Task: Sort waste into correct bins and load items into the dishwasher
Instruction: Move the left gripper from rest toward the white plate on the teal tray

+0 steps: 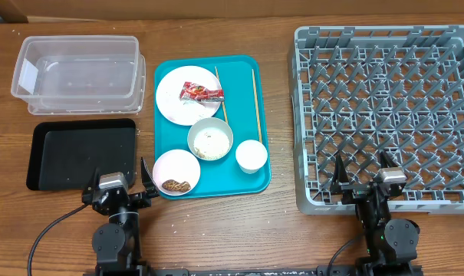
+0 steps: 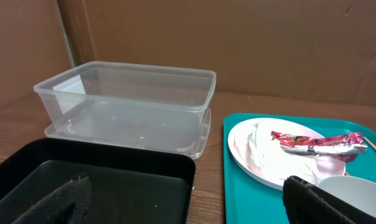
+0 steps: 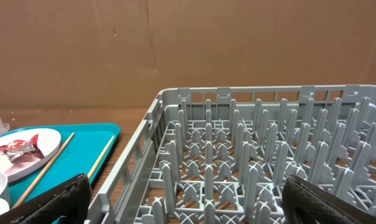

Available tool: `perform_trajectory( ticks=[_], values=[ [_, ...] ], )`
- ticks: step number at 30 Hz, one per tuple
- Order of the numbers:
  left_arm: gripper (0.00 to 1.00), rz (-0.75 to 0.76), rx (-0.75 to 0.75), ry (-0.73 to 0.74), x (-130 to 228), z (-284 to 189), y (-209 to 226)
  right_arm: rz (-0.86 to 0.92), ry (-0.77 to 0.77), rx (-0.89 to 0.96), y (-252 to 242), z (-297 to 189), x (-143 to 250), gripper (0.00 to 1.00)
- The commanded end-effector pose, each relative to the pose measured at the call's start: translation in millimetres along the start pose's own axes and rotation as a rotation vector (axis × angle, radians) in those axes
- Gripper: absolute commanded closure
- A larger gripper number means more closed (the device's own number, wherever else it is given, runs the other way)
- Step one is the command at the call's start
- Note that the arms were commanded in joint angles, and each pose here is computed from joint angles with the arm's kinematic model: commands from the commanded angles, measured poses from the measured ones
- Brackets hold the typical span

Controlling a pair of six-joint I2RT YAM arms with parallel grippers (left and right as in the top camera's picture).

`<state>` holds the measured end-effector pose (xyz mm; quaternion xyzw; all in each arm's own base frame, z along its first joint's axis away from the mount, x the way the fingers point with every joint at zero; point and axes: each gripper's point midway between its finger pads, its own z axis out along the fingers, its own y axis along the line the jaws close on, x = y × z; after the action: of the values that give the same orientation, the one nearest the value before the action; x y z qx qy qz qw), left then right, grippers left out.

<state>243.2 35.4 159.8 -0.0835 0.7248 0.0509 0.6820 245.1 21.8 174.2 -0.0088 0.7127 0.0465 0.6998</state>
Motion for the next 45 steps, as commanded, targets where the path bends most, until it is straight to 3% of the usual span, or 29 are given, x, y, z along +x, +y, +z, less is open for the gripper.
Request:
perform_trajectory(
  ticks=[1, 34, 38, 42, 45],
  values=[
    [0.00, -0.009, -0.023, 0.004, 1.4, 0.3, 4.3, -0.004, 0.003, 0.011, -2.3, 0.5, 3.3, 0.00],
    [0.00, -0.009, -0.024, 0.004, 1.4, 0.3, 4.4, 0.016, 0.010, -0.058, 9.6, 0.2, 4.5, 0.00],
    [0.00, 0.013, -0.027, 0.004, 1.4, 0.4, 4.9, 0.013, -0.074, -0.123, 21.6, -7.1, -34.4, 0.00],
    [0.00, -0.001, 0.173, -0.038, -12.0, -3.1, -29.6, 0.013, -0.057, -0.121, 23.1, -24.1, -72.7, 0.00],
    [0.00, 0.002, 0.291, -0.076, -46.0, -15.9, -49.5, 0.015, -0.005, -0.111, 23.2, -38.4, -103.2, 0.00]
  ],
)
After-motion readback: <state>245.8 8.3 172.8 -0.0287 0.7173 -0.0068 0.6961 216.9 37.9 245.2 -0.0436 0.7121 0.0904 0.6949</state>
